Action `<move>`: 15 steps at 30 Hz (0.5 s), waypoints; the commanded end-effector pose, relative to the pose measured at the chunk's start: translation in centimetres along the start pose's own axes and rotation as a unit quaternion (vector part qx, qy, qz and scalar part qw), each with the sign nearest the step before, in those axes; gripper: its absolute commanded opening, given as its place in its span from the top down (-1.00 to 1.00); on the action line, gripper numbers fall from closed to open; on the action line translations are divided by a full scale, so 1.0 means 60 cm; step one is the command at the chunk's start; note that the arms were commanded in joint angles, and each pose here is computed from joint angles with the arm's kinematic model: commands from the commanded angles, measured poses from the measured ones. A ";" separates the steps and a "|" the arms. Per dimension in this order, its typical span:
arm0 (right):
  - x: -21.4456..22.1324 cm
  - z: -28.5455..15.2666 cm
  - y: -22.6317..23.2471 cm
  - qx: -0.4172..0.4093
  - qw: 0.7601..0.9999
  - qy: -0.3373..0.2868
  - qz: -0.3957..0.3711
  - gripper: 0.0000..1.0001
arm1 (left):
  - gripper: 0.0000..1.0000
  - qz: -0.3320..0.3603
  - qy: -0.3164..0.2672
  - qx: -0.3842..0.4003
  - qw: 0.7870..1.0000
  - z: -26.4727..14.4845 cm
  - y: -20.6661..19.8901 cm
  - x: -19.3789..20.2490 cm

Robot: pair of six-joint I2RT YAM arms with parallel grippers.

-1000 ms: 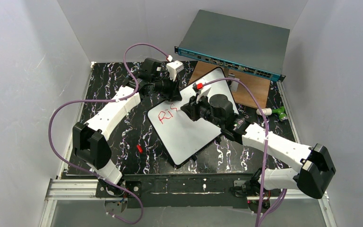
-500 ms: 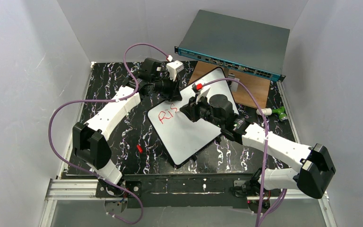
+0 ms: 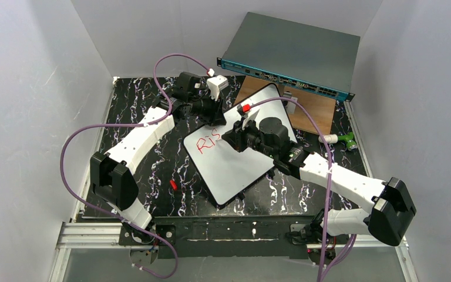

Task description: Write a sentence on the whiteboard

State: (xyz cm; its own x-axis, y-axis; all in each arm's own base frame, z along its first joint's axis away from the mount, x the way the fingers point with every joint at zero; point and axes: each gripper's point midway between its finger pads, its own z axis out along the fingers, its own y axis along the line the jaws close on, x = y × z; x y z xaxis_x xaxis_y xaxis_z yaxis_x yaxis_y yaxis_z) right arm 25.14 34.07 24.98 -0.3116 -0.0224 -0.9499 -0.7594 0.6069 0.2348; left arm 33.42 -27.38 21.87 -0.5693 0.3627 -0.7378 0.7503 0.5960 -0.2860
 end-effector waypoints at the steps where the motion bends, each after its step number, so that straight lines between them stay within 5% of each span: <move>1: -0.023 0.006 0.006 -0.003 1.000 -0.022 -0.007 0.97 | 1.00 0.021 0.023 0.007 0.999 -0.008 -0.017 0.019; 15: -0.104 -0.043 -0.013 0.045 0.995 -0.087 -0.021 0.97 | 1.00 0.023 0.023 0.007 0.999 -0.008 -0.017 0.017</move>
State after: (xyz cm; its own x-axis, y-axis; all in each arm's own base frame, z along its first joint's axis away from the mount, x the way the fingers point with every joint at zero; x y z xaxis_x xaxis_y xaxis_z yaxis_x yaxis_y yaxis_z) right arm 25.23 32.61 27.34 -0.2633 0.0201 -0.9645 -0.7371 0.6409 0.2146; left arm 33.45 -27.42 21.92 -0.5674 0.3620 -0.7396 0.7514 0.5951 -0.2852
